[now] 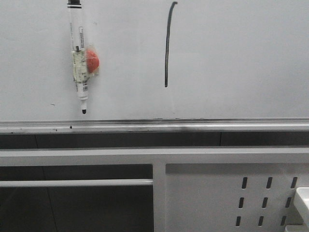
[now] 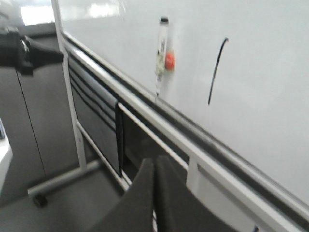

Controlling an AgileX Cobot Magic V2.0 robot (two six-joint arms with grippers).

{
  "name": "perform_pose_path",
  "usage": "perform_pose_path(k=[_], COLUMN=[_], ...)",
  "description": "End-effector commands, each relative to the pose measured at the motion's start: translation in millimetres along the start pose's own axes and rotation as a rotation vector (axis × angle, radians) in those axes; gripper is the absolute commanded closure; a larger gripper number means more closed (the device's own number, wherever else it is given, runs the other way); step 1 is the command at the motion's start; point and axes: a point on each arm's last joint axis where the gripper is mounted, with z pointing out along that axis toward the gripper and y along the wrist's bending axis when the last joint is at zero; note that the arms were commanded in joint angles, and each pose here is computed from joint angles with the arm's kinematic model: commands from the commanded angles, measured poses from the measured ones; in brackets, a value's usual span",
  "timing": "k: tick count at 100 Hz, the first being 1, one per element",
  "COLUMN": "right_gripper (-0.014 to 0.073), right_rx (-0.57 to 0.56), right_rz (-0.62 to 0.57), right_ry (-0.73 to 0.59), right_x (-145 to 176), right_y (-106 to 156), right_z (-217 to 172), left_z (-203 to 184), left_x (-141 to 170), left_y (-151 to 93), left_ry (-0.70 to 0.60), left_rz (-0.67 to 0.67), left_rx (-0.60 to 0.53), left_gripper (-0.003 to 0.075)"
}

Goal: Write number 1 on whiteboard

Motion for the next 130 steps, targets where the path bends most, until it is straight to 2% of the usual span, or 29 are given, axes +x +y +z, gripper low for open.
perform_pose_path(k=[1,12,26,33,35,41,51,63,75,96,104,117,130], right_gripper=[0.0664,0.0664,0.0664,0.0664,0.0664,0.0664,0.0664,0.0664,0.0664,0.0664,0.0664,0.0664,0.0664], right_rx=[0.004,-0.003,-0.021,-0.02,-0.023,-0.019,0.024,0.157,0.363,0.688,0.761,0.829,0.895], right_rz=[0.019,0.024,0.104,0.104,0.104,0.102,0.101,0.102,0.122,0.119,0.103,0.113,0.13], right_ry=[-0.228,-0.303,-0.324,-0.307,-0.252,-0.182,-0.181,-0.128,-0.038,0.007,0.034,0.111,0.133], right_x=[-20,-6,36,60,65,68,71,77,85,90,91,98,100], right_y=[0,3,7,9,10,10,8,1,-9,-25,-28,-30,-32], right_z=[-1,11,32,40,41,42,42,41,39,30,27,24,21], left_z=[2,2,2,2,2,2,2,2,2,2,2,2,2], left_x=[5,5,5,5,5,5,5,5,5,5,5,5,5], left_y=[0,0,0,0,0,0,0,0,0,0,0,0,0], left_ry=[-0.041,-0.041,-0.041,-0.041,-0.043,-0.043,-0.043,-0.043,-0.043,-0.043,-0.043,-0.043,-0.043], left_rz=[0.0,0.0,0.0,0.0,0.0,0.0,0.0,0.0,0.0,0.0,0.0,0.0,0.0], left_rx=[-0.001,-0.001,-0.001,-0.001,-0.001,-0.001,-0.001,-0.001,-0.001,-0.001,-0.001,-0.001,-0.001], left_gripper=[0.074,0.074,0.074,0.074,0.074,0.074,0.074,0.074,0.074,0.074,0.074,0.074,0.074])
